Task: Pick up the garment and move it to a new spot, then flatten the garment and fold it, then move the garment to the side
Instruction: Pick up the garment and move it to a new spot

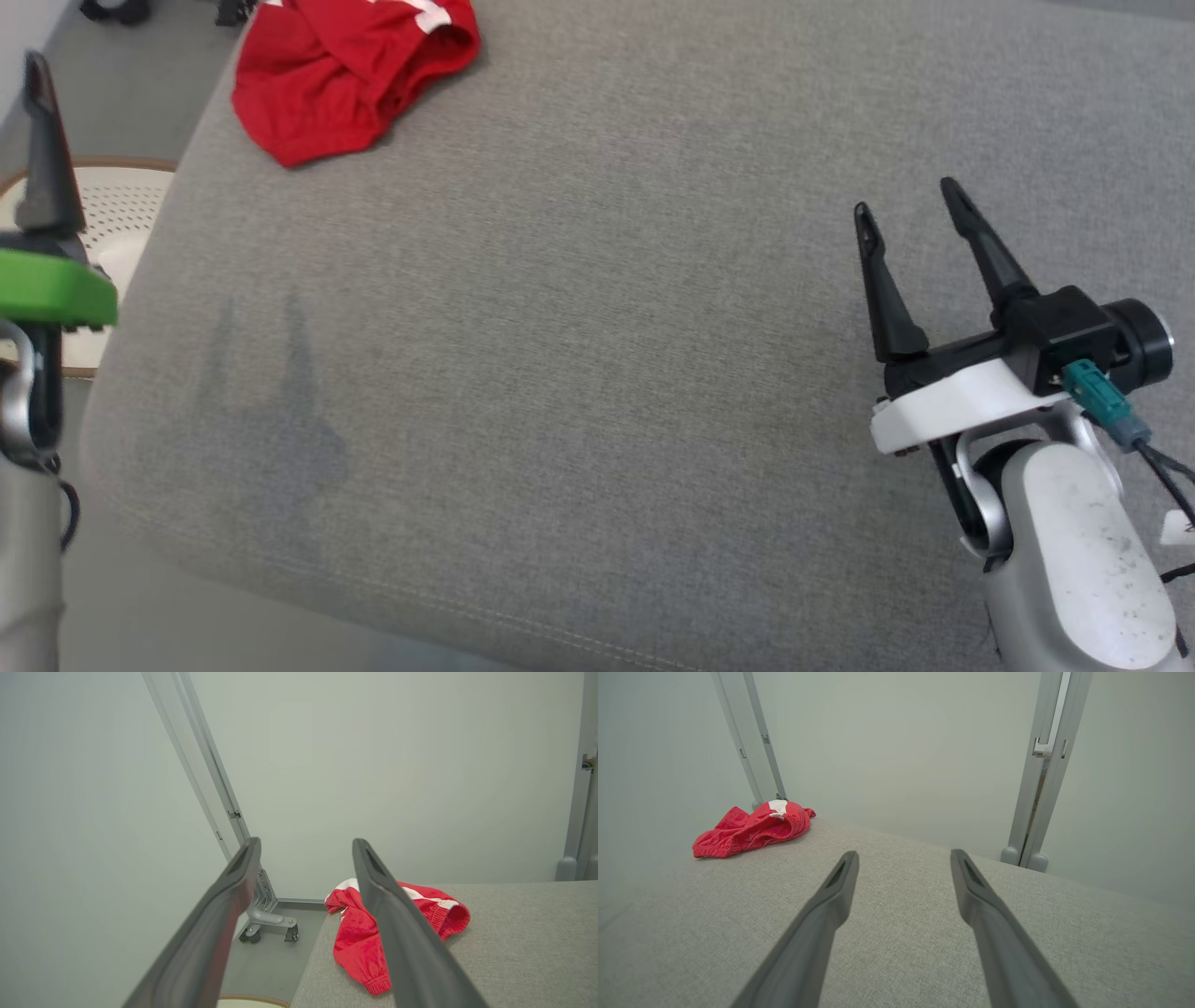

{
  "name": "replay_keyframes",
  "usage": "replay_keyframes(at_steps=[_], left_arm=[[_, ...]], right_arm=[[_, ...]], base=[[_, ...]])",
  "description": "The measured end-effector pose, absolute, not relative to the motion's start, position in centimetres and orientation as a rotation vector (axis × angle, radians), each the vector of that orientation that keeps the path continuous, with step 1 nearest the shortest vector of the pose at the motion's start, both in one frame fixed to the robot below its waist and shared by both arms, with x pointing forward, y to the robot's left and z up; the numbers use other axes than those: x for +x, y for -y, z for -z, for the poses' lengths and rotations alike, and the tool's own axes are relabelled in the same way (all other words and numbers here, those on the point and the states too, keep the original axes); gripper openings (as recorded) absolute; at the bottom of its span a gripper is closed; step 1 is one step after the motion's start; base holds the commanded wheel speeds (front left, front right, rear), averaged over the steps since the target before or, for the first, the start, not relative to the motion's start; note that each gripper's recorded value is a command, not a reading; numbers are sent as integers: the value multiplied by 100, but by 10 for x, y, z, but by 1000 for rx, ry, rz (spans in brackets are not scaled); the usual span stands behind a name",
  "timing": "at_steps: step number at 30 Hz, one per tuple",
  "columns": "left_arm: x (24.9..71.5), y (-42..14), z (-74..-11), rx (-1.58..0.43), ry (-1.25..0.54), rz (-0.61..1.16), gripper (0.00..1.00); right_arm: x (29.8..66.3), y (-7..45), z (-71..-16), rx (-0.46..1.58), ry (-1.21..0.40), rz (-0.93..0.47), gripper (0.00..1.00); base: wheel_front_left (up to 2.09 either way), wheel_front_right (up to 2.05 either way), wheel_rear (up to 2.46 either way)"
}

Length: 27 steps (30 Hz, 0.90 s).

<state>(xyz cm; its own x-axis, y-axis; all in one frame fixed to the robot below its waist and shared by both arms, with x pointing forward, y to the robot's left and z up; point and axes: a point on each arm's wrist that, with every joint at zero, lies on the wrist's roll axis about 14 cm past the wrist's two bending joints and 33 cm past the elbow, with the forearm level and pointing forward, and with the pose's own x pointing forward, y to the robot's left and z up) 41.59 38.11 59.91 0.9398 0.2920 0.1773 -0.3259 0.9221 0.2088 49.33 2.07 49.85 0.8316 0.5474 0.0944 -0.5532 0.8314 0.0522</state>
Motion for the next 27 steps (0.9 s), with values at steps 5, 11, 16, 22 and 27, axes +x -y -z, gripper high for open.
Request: replay_keyframes(at_steps=[5, 11, 16, 22, 27], left_arm=[[486, -380, -575, 288, -1, -232, 100], [544, -347, -499, 225, -217, -124, 100], [565, -316, -436, 183, -375, -35, 100], [574, -314, -386, 167, -469, -17, 100], [581, -318, -366, 157, -478, -34, 98]], right_arm=[[508, 14, -479, 48, 41, -502, 100], [512, 50, -443, 20, -38, -423, 100], [514, 68, -428, 7, -67, -384, 100], [515, 90, -409, -17, -107, -333, 100], [514, 102, -398, -27, -133, -301, 100]], base=[[0, 0, 0], [0, 0, 0], [0, 0, 0], [0, 0, 0], [0, 0, 0]])
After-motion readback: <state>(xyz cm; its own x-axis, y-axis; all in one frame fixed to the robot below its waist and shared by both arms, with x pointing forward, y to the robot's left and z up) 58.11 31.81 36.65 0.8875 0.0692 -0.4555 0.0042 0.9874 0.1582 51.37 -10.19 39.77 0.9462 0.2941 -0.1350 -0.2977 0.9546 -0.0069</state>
